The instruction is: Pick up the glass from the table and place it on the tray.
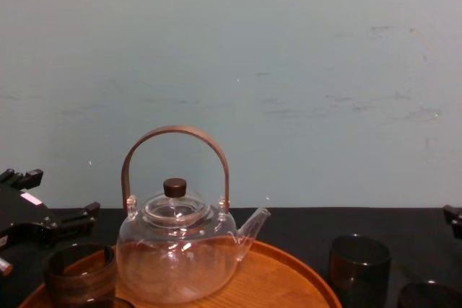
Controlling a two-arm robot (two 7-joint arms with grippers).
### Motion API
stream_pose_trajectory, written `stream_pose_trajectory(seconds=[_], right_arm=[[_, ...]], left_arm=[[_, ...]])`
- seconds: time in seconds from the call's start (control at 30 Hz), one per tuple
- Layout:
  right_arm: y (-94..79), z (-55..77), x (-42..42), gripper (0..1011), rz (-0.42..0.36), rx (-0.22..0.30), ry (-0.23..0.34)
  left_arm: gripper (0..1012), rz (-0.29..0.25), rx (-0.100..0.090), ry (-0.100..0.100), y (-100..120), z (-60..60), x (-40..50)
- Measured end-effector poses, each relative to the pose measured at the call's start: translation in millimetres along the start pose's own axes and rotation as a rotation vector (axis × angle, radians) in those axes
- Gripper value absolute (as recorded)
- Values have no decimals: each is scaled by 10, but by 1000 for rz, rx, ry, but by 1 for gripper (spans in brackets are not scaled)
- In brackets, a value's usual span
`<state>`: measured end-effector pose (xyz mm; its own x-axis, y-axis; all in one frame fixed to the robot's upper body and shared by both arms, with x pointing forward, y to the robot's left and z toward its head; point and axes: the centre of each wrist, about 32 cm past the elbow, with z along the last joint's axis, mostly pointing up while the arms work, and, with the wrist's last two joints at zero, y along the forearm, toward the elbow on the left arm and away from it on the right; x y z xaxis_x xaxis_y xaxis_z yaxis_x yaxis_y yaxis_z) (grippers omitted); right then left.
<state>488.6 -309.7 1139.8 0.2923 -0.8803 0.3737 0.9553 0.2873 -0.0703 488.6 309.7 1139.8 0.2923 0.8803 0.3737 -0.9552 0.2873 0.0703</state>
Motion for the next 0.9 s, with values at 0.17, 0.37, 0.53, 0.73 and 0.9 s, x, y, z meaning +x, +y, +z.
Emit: stream_pose_trajectory(seconds=[0.17,0.37,0.53,0.73,0.9], right_arm=[[0,0,0,1002,0,0,0],[0,0,0,1002,0,0,0],[0,0,0,1002,0,0,0],[0,0,0,1002,0,0,0],[0,0,0,1002,0,0,0]], left_arm=[[1001,0,0,0,0,0,0],[1002,0,0,0,0,0,0],[1001,0,0,0,0,0,0],[1001,0,0,0,0,0,0],[1001,0,0,0,0,0,0]])
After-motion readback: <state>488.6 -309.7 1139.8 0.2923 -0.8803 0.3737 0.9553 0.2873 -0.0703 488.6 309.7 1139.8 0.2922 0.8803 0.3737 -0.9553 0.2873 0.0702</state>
